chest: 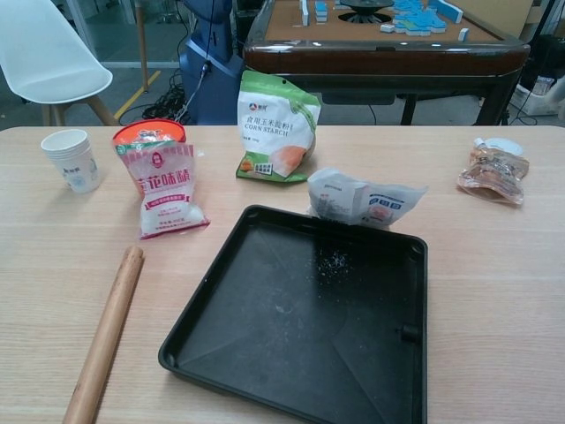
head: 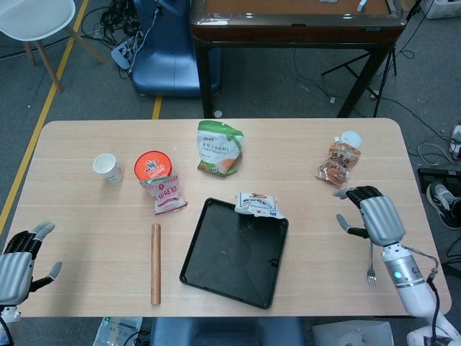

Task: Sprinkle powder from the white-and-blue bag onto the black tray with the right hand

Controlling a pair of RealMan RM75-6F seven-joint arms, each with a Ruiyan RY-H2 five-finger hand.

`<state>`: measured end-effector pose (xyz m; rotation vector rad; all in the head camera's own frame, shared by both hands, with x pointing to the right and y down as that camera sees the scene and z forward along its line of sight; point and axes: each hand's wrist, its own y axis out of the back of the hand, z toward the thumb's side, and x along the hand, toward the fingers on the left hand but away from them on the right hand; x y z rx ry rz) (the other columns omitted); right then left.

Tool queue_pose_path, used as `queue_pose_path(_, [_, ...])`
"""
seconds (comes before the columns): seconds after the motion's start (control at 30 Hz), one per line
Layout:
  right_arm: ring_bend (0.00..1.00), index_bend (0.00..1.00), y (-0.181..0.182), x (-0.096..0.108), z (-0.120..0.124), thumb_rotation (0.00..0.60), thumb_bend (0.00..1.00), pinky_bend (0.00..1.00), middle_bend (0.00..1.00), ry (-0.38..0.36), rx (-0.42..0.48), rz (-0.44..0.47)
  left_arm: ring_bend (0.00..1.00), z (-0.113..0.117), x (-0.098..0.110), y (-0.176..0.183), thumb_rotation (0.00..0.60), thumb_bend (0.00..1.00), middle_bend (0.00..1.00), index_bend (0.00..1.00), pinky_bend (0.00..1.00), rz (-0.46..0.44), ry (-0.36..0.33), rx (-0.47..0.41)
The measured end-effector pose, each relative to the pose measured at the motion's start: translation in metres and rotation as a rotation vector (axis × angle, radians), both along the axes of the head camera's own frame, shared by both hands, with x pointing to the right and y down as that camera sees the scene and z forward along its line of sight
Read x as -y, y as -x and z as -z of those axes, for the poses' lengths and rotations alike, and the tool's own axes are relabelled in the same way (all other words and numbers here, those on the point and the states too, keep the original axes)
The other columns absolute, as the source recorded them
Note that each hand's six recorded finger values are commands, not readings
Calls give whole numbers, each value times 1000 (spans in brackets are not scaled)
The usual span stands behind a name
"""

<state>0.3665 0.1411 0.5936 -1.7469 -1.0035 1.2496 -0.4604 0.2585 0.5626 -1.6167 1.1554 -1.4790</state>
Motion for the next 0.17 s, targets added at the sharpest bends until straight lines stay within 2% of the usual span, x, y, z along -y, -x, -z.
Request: queue_pose_path(0.17, [348,357,-43,-21,29,600,355,299,423,-50,-131,-133,193,2,2,-4,600,270,144,161,107,-13,-6,-4])
